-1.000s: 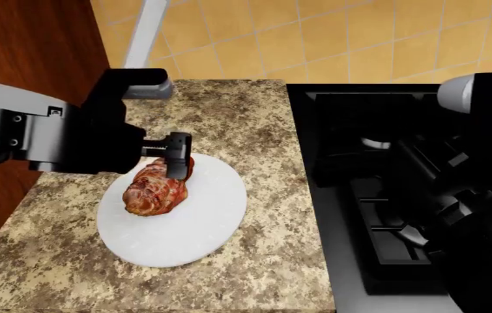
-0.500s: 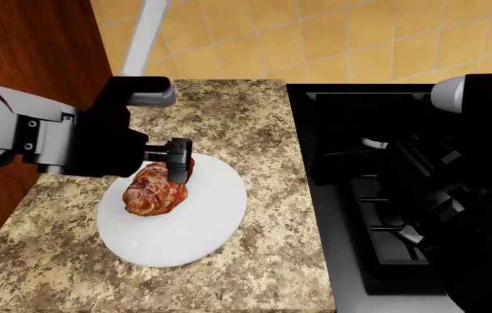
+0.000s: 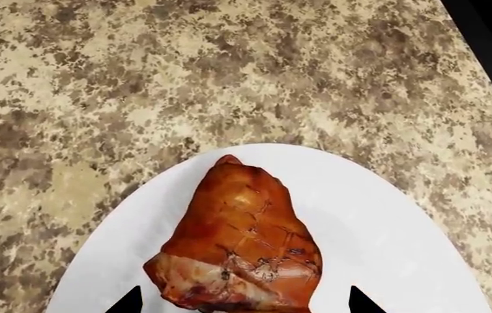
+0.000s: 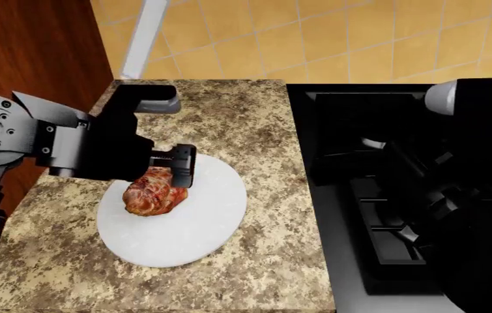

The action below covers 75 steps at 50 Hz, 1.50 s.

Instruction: Frozen meat rests on a plate on the counter. Retrieve the meat and place it in a pot on a burner. Then turn the burner on.

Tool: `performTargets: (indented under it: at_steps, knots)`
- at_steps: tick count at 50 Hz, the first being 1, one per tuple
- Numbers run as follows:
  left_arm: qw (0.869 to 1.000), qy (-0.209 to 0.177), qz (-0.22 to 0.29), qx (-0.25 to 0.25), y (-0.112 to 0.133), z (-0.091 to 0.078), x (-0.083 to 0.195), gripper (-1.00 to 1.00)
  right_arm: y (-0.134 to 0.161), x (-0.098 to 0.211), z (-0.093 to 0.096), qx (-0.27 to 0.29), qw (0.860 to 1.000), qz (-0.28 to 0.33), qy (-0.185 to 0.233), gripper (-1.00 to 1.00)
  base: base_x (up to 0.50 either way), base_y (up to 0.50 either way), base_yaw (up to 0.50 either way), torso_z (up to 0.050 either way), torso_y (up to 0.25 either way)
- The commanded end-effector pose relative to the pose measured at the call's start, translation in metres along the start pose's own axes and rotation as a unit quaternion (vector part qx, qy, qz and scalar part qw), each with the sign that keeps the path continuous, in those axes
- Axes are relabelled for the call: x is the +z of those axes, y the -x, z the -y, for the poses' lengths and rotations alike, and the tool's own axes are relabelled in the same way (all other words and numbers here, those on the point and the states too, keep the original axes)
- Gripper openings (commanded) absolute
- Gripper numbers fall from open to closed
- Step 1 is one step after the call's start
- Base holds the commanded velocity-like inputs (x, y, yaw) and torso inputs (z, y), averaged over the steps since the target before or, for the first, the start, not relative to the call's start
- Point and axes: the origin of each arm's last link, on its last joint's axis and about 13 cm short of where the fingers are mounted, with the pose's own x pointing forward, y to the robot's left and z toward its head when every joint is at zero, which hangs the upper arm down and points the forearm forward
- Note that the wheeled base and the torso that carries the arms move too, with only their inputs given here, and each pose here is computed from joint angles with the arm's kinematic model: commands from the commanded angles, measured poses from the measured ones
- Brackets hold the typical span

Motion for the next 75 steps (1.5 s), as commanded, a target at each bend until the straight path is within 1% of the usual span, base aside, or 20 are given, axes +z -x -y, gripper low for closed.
performTargets:
  at_steps: [1,31,32,41,50,63,75]
  knots:
    - [1.000,0.000,-0.007,-0.002,-0.007,-0.001,-0.001,1.00,-0.002,-0.003,0.002,-0.002,1.000,-0.003,-0.001,1.00,0.00,0.00,0.00,0.000,0.000]
    - [1.000,-0.003,-0.021,-0.003,-0.015,-0.002,-0.005,1.00,-0.004,-0.004,0.004,-0.005,1.000,-0.004,-0.004,1.00,0.00,0.00,0.00,0.000,0.000]
    - [1.000,-0.005,-0.018,-0.001,-0.015,-0.002,-0.005,-1.00,-0.004,-0.004,0.004,-0.005,1.000,-0.004,-0.005,1.00,0.00,0.00,0.00,0.000,0.000]
    - [1.000,-0.012,-0.001,0.004,-0.008,-0.001,-0.001,-1.00,-0.004,-0.003,0.003,-0.006,1.000,-0.001,-0.006,1.00,0.00,0.00,0.00,0.000,0.001]
    - [1.000,-0.015,0.019,0.009,0.007,0.002,0.007,-1.00,0.000,0.003,0.002,-0.006,1.000,0.008,-0.006,1.00,0.00,0.00,0.00,0.000,0.001]
    - [0.998,-0.022,0.053,0.009,0.040,0.010,0.013,-1.00,0.019,0.019,-0.002,0.000,0.999,0.034,-0.002,1.00,0.00,0.00,0.00,0.000,0.001]
    - [0.994,-0.036,0.100,-0.003,0.081,0.021,0.013,-1.00,0.041,0.036,-0.008,0.014,0.998,0.068,0.001,1.00,0.00,0.00,0.00,0.000,0.001]
